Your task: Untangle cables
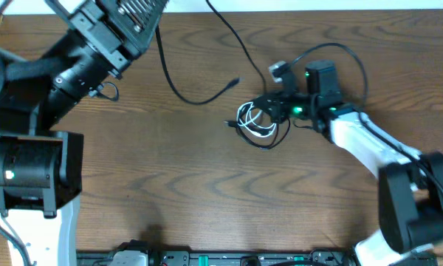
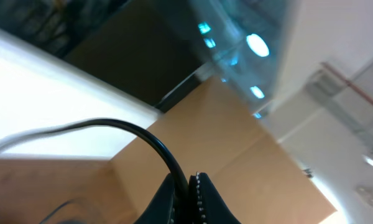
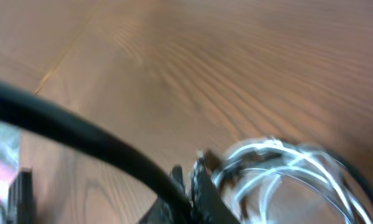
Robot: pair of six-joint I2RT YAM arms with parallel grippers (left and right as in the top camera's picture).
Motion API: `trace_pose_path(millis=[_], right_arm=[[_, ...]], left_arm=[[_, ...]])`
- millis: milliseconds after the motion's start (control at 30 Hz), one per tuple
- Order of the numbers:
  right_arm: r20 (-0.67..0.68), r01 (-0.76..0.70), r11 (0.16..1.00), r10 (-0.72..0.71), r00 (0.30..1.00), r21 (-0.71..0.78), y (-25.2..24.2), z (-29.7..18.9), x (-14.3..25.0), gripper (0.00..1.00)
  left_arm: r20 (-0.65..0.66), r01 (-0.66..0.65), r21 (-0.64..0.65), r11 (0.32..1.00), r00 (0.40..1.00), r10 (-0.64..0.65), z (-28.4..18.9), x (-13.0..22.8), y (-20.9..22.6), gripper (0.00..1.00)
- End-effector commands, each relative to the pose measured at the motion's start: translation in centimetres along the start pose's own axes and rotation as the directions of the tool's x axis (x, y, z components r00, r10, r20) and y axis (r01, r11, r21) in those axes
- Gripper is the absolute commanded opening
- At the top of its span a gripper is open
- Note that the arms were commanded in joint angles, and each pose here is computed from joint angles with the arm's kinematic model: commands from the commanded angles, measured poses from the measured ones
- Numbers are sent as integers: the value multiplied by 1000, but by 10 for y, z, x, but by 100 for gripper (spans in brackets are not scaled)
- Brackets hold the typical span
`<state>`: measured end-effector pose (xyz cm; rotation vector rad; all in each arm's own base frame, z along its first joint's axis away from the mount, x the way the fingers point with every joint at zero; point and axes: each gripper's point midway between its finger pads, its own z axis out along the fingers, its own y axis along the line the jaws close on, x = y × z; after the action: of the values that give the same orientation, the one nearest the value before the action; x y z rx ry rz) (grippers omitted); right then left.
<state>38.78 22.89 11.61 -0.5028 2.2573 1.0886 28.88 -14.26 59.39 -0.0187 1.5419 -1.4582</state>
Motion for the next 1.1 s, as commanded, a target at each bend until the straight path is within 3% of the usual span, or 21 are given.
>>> trace_pose_path(millis=[0, 167, 367, 500, 567, 667, 833, 900, 967, 1067], right_arm=[[84, -14, 974, -5, 996, 225, -9, -49, -27, 1], [91, -52, 881, 10, 996, 470, -12, -105, -19, 1], [72, -100, 787, 71, 995, 609, -16, -127, 2, 1], [50, -95, 653, 87, 995, 752, -35, -132, 16, 1], [66, -71, 546, 29, 997, 835, -45, -143, 9, 1], [100, -67, 467, -46, 994, 881, -41, -158, -14, 1], [105, -10, 506, -159, 982, 863, -8, -172, -66, 1], [75, 59, 595, -197, 978, 802, 16, -164, -80, 1], [27, 167, 767, -233, 972, 620, 56, -139, -81, 1], [-35, 189, 844, -199, 979, 502, 68, -120, -61, 1]], left_arm=[[-55, -109, -67, 992, 993, 105, 3, 8, 26, 7], [-155, -93, -191, 977, 986, 64, 13, 25, 82, 8], [-267, -52, -315, 948, 963, -35, 21, 49, 146, 7], [-334, -45, -373, 927, 938, -89, 23, 67, 180, 7], [-364, -42, -393, 919, 924, -114, 25, 75, 195, 7], [-407, -47, -407, 912, 903, -135, 29, 88, 211, 8], [-448, -54, -423, 905, 880, -157, 34, 102, 228, 7], [-446, -62, -450, 891, 880, -164, 34, 104, 236, 7], [-438, -76, -504, 860, 881, -178, 30, 107, 247, 7], [-449, -102, -512, 853, 878, -165, 29, 109, 249, 7]])
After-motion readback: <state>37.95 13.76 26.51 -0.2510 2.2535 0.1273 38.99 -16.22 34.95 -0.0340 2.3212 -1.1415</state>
